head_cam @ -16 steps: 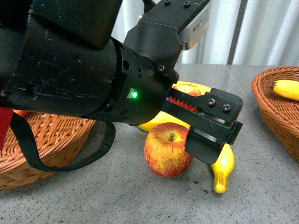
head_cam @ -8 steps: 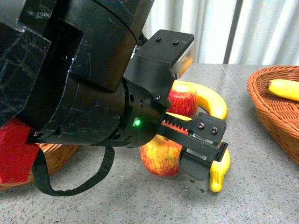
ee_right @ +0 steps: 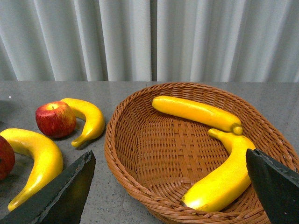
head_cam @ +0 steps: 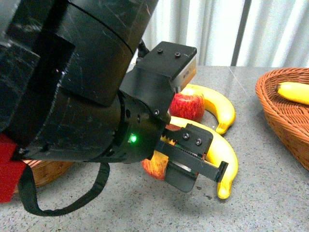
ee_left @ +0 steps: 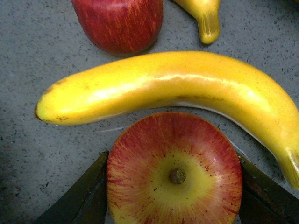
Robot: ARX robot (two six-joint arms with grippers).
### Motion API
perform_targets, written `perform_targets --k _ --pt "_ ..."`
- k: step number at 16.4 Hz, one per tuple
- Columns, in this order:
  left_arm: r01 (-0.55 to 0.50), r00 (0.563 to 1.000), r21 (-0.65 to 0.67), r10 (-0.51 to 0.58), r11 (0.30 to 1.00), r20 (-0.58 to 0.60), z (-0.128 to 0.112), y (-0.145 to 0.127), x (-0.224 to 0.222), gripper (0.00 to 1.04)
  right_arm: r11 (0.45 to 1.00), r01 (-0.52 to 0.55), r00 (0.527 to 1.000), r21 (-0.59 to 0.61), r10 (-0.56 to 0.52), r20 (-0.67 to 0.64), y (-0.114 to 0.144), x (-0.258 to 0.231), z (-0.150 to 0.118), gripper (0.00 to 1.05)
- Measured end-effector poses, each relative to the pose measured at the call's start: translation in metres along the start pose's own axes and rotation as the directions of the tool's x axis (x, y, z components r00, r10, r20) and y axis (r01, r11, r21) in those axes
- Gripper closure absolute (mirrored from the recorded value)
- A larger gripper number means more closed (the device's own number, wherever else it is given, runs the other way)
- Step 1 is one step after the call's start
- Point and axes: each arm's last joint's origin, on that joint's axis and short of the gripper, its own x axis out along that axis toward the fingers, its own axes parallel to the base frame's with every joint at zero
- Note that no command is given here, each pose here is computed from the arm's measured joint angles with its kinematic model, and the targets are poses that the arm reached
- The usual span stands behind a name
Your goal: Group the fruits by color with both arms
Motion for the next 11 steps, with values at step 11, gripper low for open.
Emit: perform_targets --k 11 --pt "-0.344 0.914 -0.375 0.398 0.861 0.074 -0.005 0.121 -0.07 0.4 1.0 0.0 1.0 0.0 0.0 0.0 0.0 0.0 0.0 0.07"
